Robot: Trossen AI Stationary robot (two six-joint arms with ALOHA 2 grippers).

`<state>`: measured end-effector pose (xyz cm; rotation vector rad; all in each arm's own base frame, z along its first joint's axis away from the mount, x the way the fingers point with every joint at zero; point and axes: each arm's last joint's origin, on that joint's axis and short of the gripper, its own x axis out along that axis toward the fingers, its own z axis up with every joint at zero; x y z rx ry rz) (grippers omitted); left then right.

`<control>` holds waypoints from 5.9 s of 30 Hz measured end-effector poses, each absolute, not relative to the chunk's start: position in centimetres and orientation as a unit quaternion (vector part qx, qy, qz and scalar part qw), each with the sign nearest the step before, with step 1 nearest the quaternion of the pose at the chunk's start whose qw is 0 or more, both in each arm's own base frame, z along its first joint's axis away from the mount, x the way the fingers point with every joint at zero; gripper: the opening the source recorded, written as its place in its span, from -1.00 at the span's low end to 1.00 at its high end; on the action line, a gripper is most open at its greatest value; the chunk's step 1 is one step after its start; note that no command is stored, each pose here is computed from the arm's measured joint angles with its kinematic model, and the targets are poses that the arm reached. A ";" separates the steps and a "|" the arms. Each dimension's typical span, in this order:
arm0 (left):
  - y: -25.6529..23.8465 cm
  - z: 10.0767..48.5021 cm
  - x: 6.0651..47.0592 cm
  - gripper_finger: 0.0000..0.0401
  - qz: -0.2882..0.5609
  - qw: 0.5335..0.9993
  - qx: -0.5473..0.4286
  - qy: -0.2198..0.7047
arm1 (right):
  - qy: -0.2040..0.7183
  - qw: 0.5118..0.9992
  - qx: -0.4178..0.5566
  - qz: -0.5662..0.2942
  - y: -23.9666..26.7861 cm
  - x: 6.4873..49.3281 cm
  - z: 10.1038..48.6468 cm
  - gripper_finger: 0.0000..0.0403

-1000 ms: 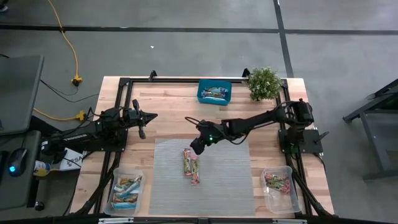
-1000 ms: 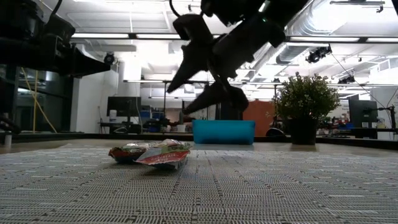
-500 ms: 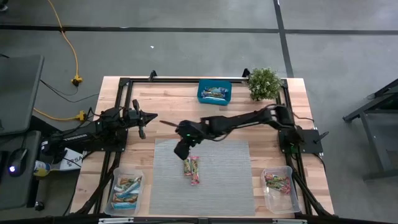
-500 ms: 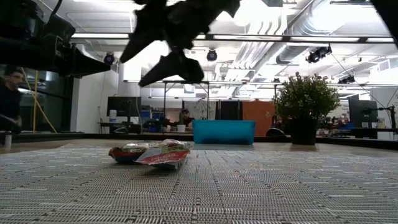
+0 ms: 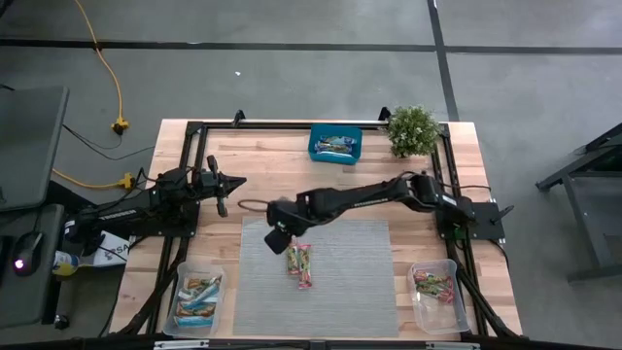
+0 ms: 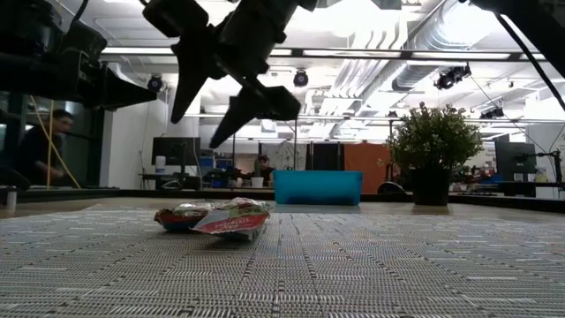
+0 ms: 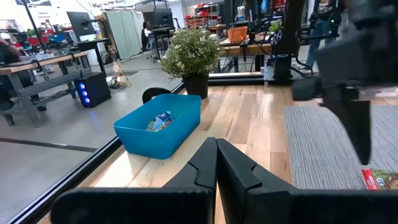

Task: Pick and place Granola Bars by type
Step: Put the red granola bar into the right transparent bin

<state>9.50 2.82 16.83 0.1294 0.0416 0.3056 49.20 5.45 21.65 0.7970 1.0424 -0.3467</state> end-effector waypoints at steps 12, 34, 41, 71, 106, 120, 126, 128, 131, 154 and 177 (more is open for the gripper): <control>2.8 16.8 9.5 -1.00 0.152 0.986 0.064 0.021 | 0.501 0.761 0.354 -0.212 7.2 48.1 20.2 0.08; 2.8 16.8 9.5 -1.00 0.152 0.986 0.064 0.021 | 0.515 0.757 0.362 -0.171 7.8 48.8 18.8 0.17; 2.8 16.8 9.5 -1.00 0.152 0.986 0.064 0.021 | 0.518 0.744 0.379 -0.187 8.1 49.0 17.6 0.51; 2.8 16.8 9.5 -1.00 0.152 0.986 0.064 0.021 | 0.518 0.736 0.377 -0.218 7.1 49.6 15.4 0.59; 2.8 16.8 9.5 -1.00 0.152 0.986 0.064 0.021 | 0.530 0.730 0.375 -0.210 7.3 49.8 14.0 -0.08; 2.8 16.8 9.5 -1.00 0.152 0.986 0.064 0.021 | 0.534 0.739 0.361 -0.196 7.0 49.8 14.4 -0.39; 2.8 16.8 9.5 -1.00 0.152 0.986 0.064 0.021 | 0.535 0.738 0.368 -0.183 6.7 49.9 14.6 -0.50; 2.8 16.8 9.5 -1.00 0.152 0.986 0.064 0.021 | 0.534 0.739 0.371 -0.176 6.7 50.0 14.7 -0.53; 2.8 16.8 9.5 -1.00 0.152 0.986 0.064 0.021 | 0.531 0.743 0.371 -0.166 6.8 50.1 14.7 -0.57; 2.8 16.8 9.5 -1.00 0.152 0.986 0.064 0.021 | 0.506 0.767 0.378 -0.112 6.2 50.0 18.3 -0.65; 2.8 16.8 9.5 -1.00 0.152 0.986 0.064 0.021 | 0.543 0.816 0.189 -0.056 6.4 34.7 38.0 -0.65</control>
